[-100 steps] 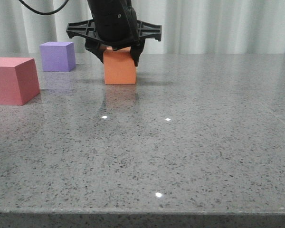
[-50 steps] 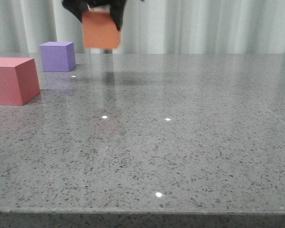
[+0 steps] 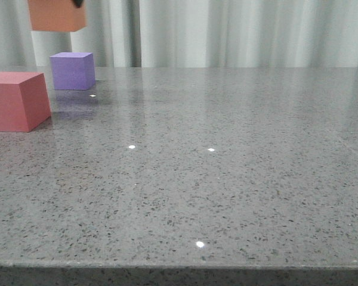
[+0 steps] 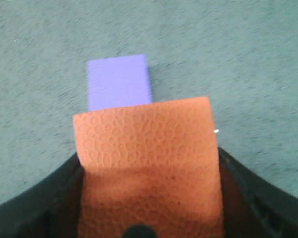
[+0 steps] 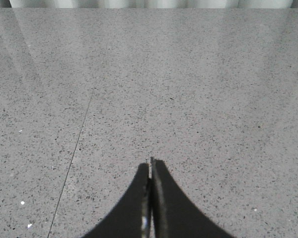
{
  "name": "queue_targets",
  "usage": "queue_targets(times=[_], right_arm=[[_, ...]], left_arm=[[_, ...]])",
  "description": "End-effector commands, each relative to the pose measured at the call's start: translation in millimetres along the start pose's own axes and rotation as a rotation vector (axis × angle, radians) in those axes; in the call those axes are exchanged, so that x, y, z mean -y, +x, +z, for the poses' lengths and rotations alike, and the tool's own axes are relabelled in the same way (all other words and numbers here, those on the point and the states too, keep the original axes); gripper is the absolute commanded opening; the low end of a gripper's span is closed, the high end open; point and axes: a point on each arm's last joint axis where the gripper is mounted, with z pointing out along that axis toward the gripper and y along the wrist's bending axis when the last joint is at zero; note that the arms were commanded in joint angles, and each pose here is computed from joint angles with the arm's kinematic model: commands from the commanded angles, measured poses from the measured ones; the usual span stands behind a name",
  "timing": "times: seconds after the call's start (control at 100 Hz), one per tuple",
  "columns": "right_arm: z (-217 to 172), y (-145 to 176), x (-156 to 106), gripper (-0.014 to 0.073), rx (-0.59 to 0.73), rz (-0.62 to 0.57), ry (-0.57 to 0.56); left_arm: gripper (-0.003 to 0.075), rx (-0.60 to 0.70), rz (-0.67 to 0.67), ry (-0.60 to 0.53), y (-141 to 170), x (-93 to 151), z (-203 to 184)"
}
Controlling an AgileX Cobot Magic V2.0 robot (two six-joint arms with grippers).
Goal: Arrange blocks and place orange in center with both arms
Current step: 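Lift the orange cube with the left gripper toward the purple cube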
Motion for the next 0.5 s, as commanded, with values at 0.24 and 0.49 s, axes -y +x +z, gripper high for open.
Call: queue_targets(times=[0.24,0.49], right_arm=[[-3,-15,0,-0.0110,0.100,-0.020,-0.001],[-3,-15,0,-0.0110,0.100,-0.020,-0.001]], left_arm=[[0.0237,0.121,-0.011,0.073,3,-37,-1],[0.0237,0.124,-0.019,0.086,9,-35,21]])
